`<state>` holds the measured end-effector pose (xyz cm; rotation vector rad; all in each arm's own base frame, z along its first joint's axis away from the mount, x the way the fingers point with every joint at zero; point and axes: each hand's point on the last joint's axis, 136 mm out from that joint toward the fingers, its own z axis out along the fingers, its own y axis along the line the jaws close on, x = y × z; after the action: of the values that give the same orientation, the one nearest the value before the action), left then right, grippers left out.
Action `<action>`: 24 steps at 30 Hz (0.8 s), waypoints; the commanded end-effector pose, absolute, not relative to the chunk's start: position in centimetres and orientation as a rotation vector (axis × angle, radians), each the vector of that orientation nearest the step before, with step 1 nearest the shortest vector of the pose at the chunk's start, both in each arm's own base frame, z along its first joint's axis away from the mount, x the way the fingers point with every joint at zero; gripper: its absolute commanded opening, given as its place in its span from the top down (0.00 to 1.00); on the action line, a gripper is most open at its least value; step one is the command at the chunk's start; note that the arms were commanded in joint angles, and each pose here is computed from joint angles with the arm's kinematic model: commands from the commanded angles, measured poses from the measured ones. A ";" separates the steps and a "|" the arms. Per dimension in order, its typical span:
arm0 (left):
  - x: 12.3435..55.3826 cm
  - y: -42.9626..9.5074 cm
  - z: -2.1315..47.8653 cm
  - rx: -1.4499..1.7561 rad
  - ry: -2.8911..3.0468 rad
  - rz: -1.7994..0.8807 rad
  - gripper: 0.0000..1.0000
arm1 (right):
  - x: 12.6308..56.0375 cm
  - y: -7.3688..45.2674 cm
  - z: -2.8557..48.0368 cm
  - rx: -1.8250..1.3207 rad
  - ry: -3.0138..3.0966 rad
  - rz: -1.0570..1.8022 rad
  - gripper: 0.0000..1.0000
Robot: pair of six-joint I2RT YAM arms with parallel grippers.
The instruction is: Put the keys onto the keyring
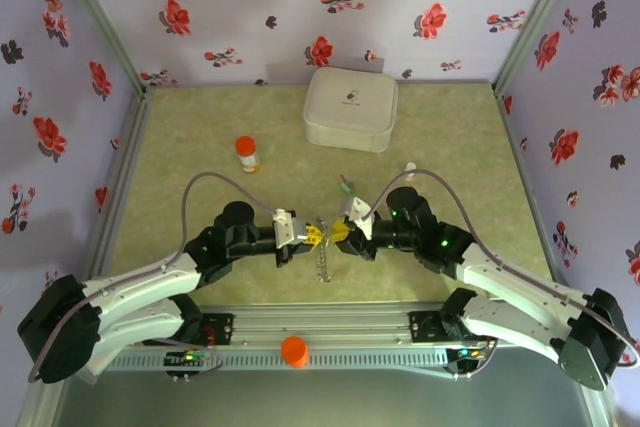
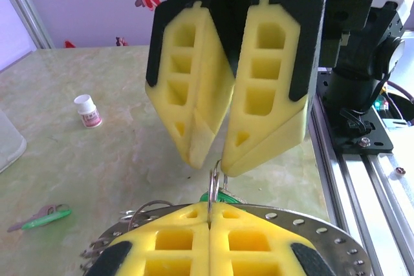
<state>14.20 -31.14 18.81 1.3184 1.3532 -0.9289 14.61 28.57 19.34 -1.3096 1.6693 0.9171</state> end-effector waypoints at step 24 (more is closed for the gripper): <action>14.0 -32.0 21.9 1.230 1.230 -1.007 1.00 | 14.8 28.1 20.4 -1.263 1.562 0.842 0.72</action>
<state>14.52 -31.53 19.91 1.2476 1.3203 -0.9722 14.72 28.37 19.32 -1.2854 1.6414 0.8778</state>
